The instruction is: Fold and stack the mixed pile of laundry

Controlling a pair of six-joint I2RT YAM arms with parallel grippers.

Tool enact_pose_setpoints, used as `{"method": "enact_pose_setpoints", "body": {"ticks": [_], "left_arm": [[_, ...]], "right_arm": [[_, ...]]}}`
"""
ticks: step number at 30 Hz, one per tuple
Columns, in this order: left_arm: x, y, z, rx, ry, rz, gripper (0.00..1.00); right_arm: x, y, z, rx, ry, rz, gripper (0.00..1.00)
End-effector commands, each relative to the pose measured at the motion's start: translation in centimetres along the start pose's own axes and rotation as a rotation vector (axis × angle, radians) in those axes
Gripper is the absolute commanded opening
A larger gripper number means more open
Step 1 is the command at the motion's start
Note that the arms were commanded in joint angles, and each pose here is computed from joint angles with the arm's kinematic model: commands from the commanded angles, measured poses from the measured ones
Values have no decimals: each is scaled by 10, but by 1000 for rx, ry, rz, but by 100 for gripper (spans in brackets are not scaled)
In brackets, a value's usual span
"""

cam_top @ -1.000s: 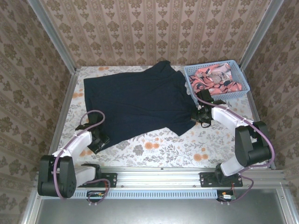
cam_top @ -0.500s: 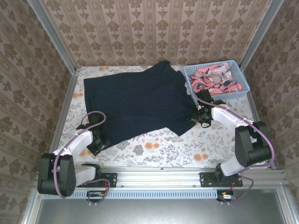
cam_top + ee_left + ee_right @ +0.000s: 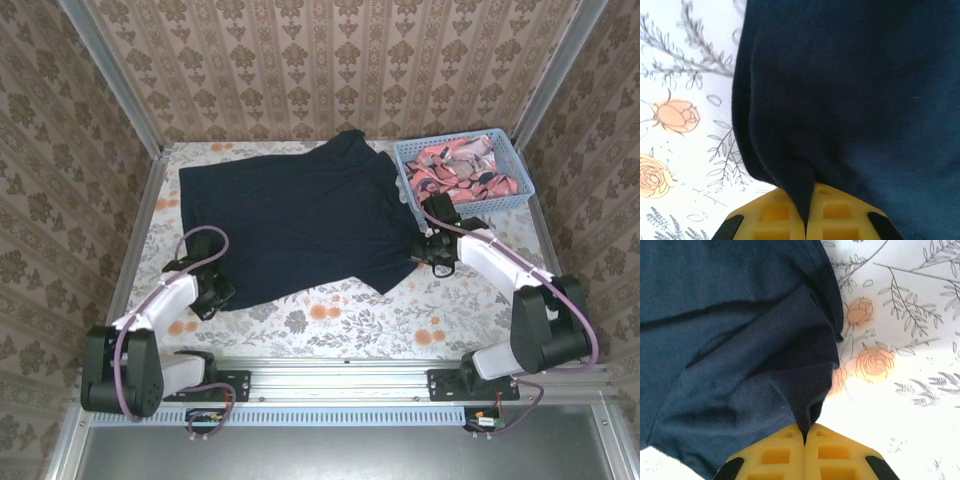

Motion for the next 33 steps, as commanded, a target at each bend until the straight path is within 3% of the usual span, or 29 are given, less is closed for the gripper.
{"method": "enact_pose_setpoints", "body": {"ticks": [1,10,14,20,27,33], "left_arm": [[20,7,-2,-85,-65,-73,0],[90,33,-13,-121,-216,-280,0],[118,48,-30,-142,-279,-355,0],[150,79,-50,-114,-366,-503,0],[153,116,-63,-9,-439,-583,0],[143,165,-89,56,-456,-633,0]], "right_arm": [[23,-26,-12,-17,-57,25,0],[94,-41,-4,-70,48,-127,0],[128,-15,19,-74,171,-252,0],[168,41,36,-29,213,-462,0],[164,108,57,6,240,-581,0],[120,172,71,47,186,-577,0]]}}
Point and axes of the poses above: each hand's point on the last joint's axis, 136 mm out from that joint toward the fingers, its own x axis back along the fingers, its own z axis along the line the jaws close on, y = z × x, the point moved 3 cm from there along x, back along the fingers, and after that the axes turned 15 degrees about x, right-handed, at the moved point
